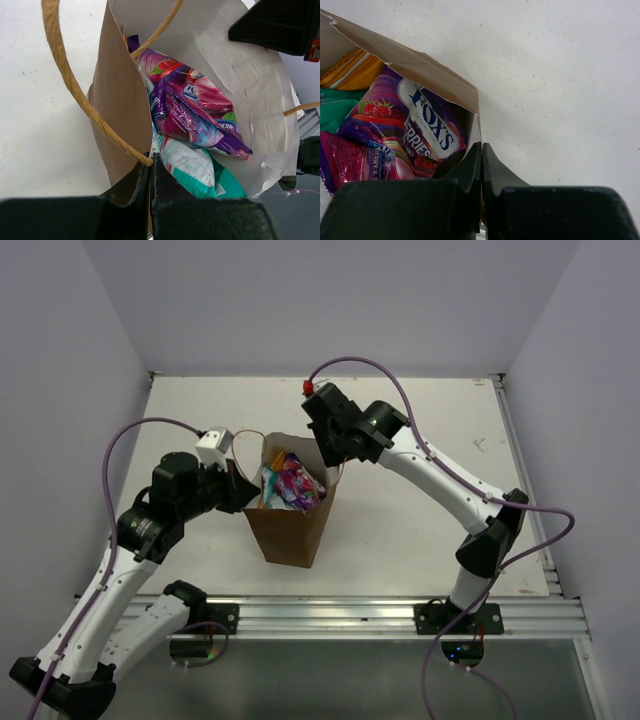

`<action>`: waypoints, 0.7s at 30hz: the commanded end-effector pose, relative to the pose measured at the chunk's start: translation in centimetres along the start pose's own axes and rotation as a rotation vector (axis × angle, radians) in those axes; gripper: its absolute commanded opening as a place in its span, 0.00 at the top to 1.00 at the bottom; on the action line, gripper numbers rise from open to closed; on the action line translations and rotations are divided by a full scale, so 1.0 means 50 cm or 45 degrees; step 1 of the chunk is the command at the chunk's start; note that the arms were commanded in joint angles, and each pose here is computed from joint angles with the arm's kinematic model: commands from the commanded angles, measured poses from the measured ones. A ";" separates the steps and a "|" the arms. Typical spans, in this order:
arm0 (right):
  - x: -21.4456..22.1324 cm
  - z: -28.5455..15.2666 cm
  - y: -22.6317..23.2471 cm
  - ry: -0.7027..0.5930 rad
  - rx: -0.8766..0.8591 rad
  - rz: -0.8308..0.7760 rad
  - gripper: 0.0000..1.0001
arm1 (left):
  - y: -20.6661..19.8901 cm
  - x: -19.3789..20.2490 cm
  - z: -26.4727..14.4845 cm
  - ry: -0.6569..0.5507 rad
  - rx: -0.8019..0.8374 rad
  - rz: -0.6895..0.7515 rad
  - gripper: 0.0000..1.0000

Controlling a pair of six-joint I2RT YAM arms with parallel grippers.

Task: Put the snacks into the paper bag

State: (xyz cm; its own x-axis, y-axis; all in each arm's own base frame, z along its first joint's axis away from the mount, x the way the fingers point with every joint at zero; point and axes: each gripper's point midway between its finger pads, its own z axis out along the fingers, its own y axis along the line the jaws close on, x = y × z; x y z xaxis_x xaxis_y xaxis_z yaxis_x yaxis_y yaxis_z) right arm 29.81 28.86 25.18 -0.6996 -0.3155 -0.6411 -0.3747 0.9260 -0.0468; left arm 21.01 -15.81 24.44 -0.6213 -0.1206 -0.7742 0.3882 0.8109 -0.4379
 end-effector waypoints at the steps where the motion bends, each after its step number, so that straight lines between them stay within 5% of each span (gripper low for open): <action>1: -0.052 0.008 -0.014 -0.081 0.004 0.005 1.00 | -0.027 -0.020 0.013 -0.025 0.070 -0.047 1.00; 21: -0.087 0.068 -0.046 -0.088 0.021 0.019 1.00 | -0.014 -0.061 0.053 -0.144 0.019 -0.109 1.00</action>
State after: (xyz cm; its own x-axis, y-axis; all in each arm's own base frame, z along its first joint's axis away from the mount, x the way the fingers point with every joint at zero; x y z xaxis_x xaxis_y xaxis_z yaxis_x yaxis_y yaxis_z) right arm 34.24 28.04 25.15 -0.6903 -0.2979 -0.6594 -0.3486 0.9355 -0.0576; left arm 23.76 -16.77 24.78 -0.6112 -0.2237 -0.7592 0.3177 0.8092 -0.4943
